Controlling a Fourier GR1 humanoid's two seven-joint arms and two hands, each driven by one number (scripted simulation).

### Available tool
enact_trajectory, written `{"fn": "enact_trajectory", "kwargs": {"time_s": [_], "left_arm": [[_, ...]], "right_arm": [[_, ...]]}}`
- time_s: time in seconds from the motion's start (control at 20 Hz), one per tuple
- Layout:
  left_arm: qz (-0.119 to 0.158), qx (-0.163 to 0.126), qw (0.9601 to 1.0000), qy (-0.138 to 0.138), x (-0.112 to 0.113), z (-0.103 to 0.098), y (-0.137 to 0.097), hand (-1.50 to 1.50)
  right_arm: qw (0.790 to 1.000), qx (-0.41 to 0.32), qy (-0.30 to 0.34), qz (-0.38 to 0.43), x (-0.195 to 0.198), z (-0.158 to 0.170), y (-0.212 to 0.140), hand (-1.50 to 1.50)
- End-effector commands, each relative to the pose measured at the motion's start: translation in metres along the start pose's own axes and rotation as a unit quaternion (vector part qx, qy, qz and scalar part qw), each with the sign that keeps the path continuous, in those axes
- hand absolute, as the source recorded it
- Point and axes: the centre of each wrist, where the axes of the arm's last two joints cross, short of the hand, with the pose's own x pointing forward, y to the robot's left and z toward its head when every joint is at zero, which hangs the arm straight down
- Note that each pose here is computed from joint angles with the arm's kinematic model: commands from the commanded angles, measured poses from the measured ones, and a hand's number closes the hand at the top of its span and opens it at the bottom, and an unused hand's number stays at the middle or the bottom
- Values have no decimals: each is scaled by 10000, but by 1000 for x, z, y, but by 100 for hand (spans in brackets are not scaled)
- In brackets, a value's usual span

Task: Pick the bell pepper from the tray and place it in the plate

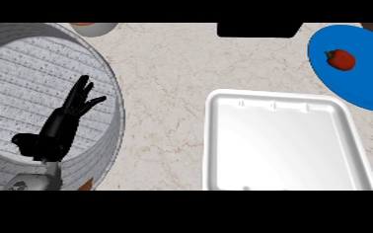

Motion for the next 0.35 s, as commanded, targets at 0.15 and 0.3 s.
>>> {"fn": "enact_trajectory", "kwargs": {"time_s": [0.15,0.3], "left_arm": [[36,118,9993,345,-15,4,3,0],[-60,66,9996,271,-12,9,7,0]], "right_arm": [[9996,191,-226,19,-14,18,-6,-150],[9995,126,-244,128,-16,26,-13,-150]]}}
